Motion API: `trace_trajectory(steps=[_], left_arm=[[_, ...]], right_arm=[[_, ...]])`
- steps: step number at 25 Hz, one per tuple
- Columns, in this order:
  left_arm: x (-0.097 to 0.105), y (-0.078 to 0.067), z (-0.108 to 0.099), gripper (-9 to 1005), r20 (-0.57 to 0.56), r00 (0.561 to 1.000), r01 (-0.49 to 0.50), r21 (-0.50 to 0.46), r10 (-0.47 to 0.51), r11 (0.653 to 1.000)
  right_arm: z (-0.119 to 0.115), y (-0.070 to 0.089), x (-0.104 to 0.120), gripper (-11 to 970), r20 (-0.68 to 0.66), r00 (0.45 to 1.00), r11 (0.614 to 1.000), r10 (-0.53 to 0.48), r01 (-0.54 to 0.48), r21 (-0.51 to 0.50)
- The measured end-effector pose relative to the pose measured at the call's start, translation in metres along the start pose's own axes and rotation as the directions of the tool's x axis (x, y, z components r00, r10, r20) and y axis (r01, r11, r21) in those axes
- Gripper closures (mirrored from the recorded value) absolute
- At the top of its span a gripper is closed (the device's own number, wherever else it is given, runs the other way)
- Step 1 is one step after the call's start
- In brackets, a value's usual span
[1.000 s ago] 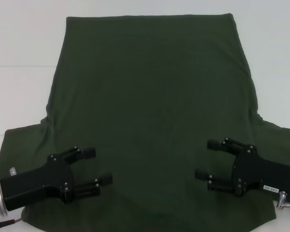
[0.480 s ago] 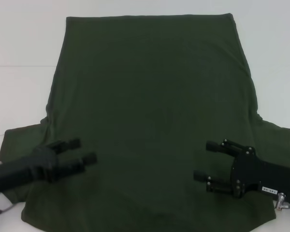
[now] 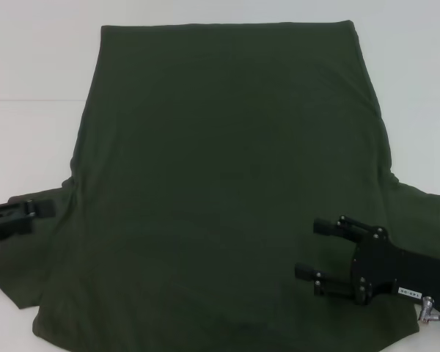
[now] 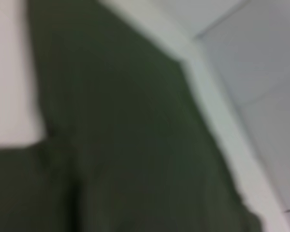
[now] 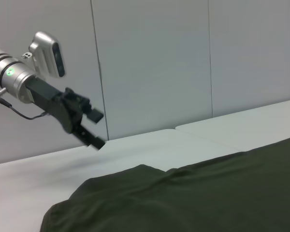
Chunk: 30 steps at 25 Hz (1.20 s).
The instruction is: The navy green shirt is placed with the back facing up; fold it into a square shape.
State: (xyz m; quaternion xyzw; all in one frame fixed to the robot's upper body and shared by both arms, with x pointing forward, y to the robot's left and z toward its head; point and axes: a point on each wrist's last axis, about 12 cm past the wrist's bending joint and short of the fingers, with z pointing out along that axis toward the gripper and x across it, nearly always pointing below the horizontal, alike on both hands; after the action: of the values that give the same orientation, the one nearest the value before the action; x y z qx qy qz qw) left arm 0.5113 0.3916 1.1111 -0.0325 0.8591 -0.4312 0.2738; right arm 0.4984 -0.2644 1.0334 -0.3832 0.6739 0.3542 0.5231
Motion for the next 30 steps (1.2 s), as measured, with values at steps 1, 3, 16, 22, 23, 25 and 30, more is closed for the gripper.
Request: trace_trajectory(steps=[1, 3, 16, 22, 23, 25, 30], left_arm=[[-0.003, 0.001, -0.003, 77, -0.019, 0.999, 0.036, -0.032, -0.037, 0.999], [-0.008, 0.004, -0.008, 76, -0.048, 0.994, 0.096, -0.093, -0.101, 0.991], [-0.008, 0.022, -0.018, 76, -0.045, 0.947, 0.290, -0.315, -0.320, 0.904], [-0.003, 0.028, -0.013, 77, -0.035, 0.940, 0.310, -0.322, -0.338, 0.895], [-0.002, 0.030, -0.012, 77, -0.032, 0.941, 0.310, -0.324, -0.338, 0.894], [0.000, 0.032, -0.011, 77, -0.027, 0.942, 0.307, -0.329, -0.334, 0.893], [0.002, 0.035, -0.008, 77, -0.022, 0.945, 0.299, -0.338, -0.325, 0.892]], right_arm=[[0.000, 0.000, 0.000, 93, 0.000, 1.000, 1.000, 0.001, -0.001, 0.001], [0.000, 0.000, 0.001, 93, -0.001, 1.000, 1.000, 0.003, -0.003, 0.001], [0.001, 0.002, 0.000, 93, 0.006, 1.000, 1.000, 0.008, -0.008, -0.009], [0.001, 0.004, 0.001, 93, 0.010, 1.000, 1.000, 0.017, -0.016, -0.015], [0.001, 0.004, 0.001, 93, 0.010, 1.000, 1.000, 0.018, -0.018, -0.015], [0.001, 0.004, 0.001, 93, 0.010, 1.000, 1.000, 0.019, -0.019, -0.016], [0.000, 0.004, 0.001, 93, 0.009, 1.000, 1.000, 0.018, -0.018, -0.015]])
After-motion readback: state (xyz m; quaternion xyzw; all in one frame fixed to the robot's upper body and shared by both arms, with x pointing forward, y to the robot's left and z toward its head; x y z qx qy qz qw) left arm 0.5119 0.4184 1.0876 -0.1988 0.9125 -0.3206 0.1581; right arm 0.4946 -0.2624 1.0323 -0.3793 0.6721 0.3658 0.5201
